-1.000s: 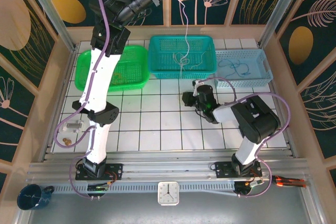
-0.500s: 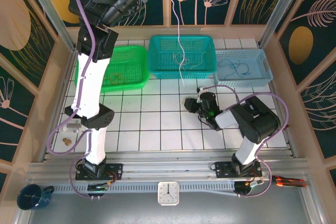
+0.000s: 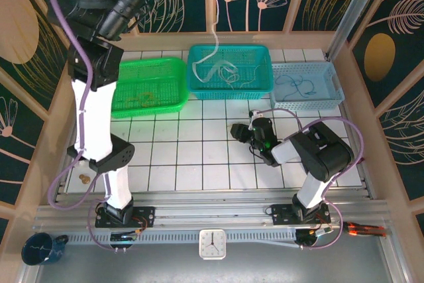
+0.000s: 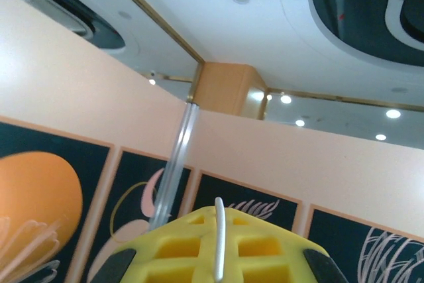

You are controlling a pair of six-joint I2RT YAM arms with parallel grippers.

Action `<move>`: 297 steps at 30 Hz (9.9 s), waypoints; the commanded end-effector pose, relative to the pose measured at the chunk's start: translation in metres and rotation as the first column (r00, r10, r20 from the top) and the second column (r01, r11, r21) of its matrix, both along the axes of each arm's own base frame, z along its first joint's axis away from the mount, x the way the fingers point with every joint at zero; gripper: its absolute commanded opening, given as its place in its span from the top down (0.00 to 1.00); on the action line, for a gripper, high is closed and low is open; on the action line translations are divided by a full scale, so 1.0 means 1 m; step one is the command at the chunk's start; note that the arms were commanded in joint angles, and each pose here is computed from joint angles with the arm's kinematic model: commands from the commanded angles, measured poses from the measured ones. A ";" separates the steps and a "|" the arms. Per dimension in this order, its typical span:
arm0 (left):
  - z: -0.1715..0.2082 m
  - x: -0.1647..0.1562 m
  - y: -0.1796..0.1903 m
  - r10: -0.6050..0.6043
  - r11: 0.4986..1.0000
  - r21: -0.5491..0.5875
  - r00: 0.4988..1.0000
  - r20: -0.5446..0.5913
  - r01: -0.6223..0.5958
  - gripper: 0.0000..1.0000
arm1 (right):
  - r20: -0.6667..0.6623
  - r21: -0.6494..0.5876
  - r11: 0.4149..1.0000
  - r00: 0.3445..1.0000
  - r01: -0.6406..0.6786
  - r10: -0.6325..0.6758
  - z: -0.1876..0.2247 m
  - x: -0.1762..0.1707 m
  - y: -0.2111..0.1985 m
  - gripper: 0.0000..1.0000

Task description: Untangle the cables

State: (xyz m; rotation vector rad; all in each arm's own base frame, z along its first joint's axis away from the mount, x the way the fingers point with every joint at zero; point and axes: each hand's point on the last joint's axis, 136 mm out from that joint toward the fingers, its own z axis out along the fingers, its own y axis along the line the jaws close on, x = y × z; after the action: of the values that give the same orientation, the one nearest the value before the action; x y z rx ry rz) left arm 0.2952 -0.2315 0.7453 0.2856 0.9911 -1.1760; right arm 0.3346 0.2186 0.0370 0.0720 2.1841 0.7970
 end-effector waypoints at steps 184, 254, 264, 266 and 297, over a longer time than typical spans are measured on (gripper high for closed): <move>-0.502 0.020 -0.002 -0.032 0.987 0.086 0.698 -0.715 0.133 0.21 | 0.297 0.310 0.741 0.801 -0.596 0.520 0.213 -0.047 0.104 1.00; -0.445 0.046 0.015 0.240 0.923 0.383 0.845 -0.478 -0.046 1.00 | 0.198 0.123 0.900 0.899 -0.419 0.392 0.195 -0.020 0.096 0.40; -0.452 0.043 0.010 0.207 0.928 0.373 0.847 -0.490 -0.011 1.00 | 0.351 0.181 0.878 0.863 -0.444 0.364 0.274 -0.012 0.107 0.29; -0.452 0.043 0.010 0.204 0.929 0.370 0.847 -0.492 -0.009 1.00 | 0.354 0.181 0.874 0.859 -0.451 0.370 0.276 -0.008 0.113 0.28; -0.427 0.042 0.011 0.172 0.951 0.308 0.862 -0.477 -0.019 1.00 | 0.069 -0.078 0.997 0.997 0.023 -0.017 0.117 0.068 0.073 0.32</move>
State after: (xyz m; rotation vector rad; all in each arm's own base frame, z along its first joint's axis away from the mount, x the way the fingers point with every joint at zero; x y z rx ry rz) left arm 0.3385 -0.2244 0.2914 0.1604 1.7151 -1.0173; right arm 0.3905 0.3283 0.1749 -0.1179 2.1085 0.8458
